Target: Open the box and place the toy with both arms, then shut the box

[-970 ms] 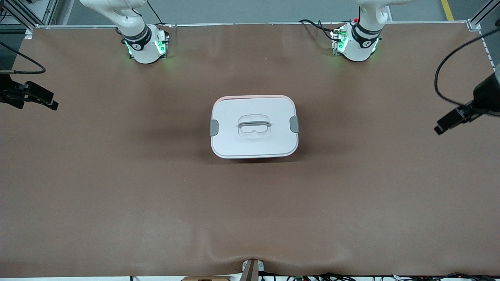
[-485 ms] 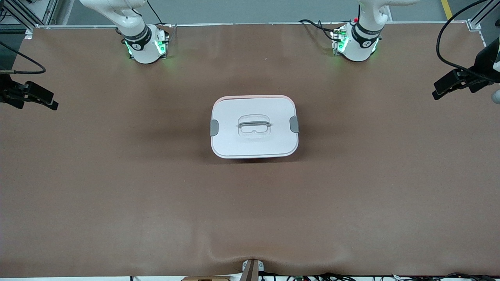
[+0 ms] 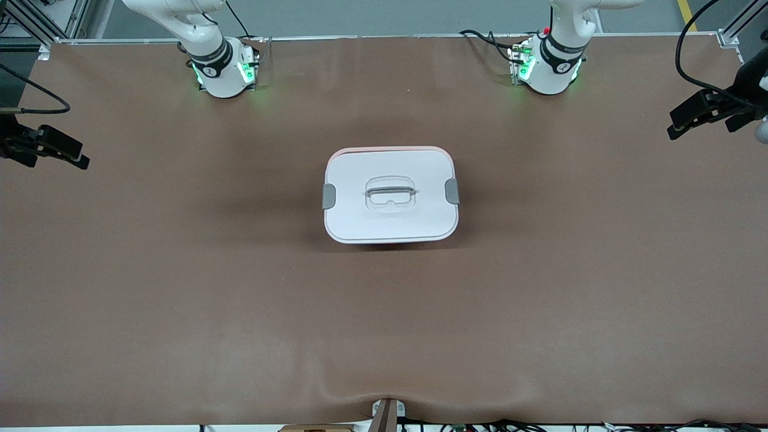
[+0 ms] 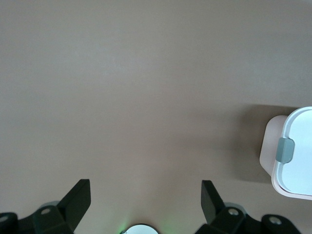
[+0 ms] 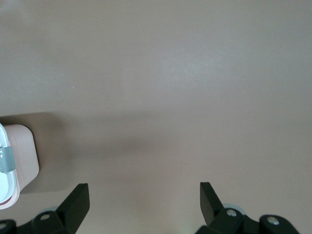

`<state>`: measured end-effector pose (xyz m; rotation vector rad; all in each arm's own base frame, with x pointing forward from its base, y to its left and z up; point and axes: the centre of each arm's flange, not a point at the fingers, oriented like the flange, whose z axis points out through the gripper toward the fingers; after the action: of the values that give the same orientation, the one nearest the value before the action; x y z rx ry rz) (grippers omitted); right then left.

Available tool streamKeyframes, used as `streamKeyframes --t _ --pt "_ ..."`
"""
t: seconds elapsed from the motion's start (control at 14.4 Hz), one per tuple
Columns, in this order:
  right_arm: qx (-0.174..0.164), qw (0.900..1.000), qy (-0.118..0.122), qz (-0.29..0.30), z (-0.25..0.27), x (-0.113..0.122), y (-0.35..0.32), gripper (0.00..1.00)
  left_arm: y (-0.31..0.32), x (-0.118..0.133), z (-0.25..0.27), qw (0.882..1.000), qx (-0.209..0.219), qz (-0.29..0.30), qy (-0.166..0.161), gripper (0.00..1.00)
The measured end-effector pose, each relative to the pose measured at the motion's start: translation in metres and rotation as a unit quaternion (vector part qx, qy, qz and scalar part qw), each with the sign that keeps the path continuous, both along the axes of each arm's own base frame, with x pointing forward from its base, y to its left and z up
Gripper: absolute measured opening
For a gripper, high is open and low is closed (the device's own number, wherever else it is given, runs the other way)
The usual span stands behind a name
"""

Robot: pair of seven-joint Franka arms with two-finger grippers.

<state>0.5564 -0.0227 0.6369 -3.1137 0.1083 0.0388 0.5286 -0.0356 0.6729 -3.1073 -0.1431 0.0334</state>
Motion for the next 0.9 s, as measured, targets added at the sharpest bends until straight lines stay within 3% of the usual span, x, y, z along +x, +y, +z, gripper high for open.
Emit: streamKeyframes --t 0.28,0.9 --pt "0.000 1.000 0.000 0.000 0.0000 0.0000 0.0000 1.00 -0.0012 0.0041 -0.0047 1.000 -0.001 -0.027 -0.009 1.00" --pt "0.000 1.000 0.000 0.000 0.0000 0.0000 0.0000 1.00 0.0079 0.0070 -0.0047 1.000 -0.001 -0.020 -0.017 1.00"
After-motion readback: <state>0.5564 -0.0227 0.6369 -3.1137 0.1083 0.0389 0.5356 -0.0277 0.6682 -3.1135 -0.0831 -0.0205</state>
